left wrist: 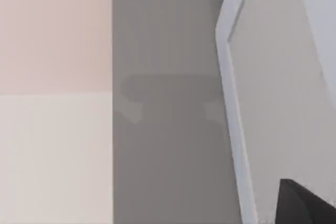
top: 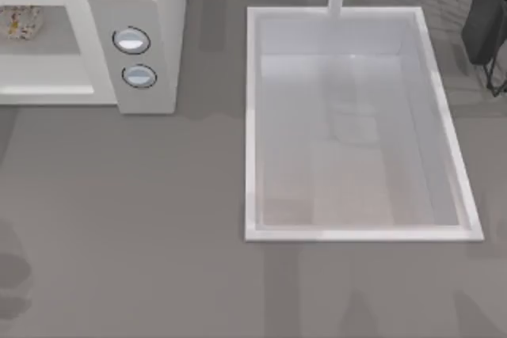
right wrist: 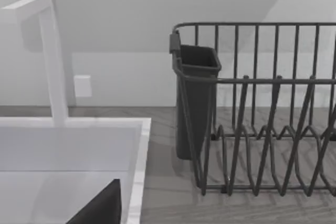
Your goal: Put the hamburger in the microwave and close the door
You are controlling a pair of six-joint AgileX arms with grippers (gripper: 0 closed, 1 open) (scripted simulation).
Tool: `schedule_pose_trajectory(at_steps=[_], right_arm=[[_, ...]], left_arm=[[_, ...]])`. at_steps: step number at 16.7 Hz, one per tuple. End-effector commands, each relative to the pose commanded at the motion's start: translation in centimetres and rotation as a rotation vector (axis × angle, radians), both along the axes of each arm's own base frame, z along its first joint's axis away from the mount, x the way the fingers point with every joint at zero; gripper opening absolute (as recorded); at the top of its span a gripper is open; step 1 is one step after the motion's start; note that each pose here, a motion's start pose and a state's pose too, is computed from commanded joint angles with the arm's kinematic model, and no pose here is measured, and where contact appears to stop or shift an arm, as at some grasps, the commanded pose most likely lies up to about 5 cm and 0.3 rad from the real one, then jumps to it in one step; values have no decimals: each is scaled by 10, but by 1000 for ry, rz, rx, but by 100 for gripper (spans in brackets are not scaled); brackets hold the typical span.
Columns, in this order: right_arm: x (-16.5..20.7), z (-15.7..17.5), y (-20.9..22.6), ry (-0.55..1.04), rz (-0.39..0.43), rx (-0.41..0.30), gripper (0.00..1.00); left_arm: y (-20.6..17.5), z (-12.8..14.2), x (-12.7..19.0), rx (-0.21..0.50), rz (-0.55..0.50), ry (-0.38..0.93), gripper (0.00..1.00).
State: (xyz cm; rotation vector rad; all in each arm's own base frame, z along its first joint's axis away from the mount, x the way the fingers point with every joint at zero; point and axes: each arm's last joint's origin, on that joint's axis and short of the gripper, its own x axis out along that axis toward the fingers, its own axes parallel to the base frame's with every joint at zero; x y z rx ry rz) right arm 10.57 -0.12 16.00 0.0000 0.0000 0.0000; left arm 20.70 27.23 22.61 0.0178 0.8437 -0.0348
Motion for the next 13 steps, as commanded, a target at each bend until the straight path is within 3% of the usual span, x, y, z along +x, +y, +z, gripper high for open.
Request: schedule_pose_trajectory(at_steps=[3, 9, 13], right_arm=[[0, 0, 0, 0, 0, 0, 100], [0, 0, 0, 0, 0, 0, 100], [0, 0, 0, 0, 0, 0, 100]], left_arm=[[22, 12, -11, -9, 16, -43, 0], [20, 23, -11, -9, 8, -77, 0], [24, 2, -10, -12, 10, -73, 0]])
